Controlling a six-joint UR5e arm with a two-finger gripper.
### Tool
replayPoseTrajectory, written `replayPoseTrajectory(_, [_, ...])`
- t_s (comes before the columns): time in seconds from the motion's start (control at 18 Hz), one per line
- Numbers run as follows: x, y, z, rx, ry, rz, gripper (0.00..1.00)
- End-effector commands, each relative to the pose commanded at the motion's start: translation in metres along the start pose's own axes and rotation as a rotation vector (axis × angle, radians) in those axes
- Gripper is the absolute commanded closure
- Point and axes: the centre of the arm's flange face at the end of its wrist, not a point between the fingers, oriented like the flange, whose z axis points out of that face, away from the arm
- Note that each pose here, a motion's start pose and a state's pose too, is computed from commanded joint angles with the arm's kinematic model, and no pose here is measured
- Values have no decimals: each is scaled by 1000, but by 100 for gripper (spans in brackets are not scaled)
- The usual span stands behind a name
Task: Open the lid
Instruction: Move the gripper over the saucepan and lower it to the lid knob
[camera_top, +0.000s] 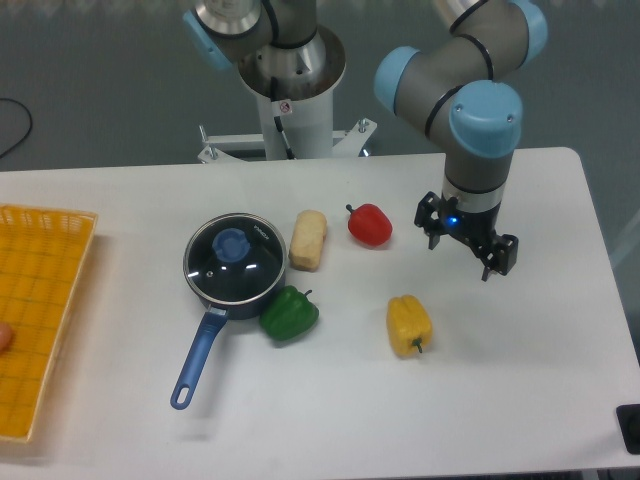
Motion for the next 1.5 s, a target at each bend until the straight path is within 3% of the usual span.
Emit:
replayPoseTrajectory(0.28, [65, -72, 2, -13, -2, -118, 0])
replayPoseTrajectory(0.67, [148, -111, -16, -74, 67, -77, 0])
replayPoseTrajectory(1.28, [231, -156, -22, -90, 67, 39, 0])
replayPoseTrajectory(1.5, [253, -160, -7, -108, 93, 184, 0])
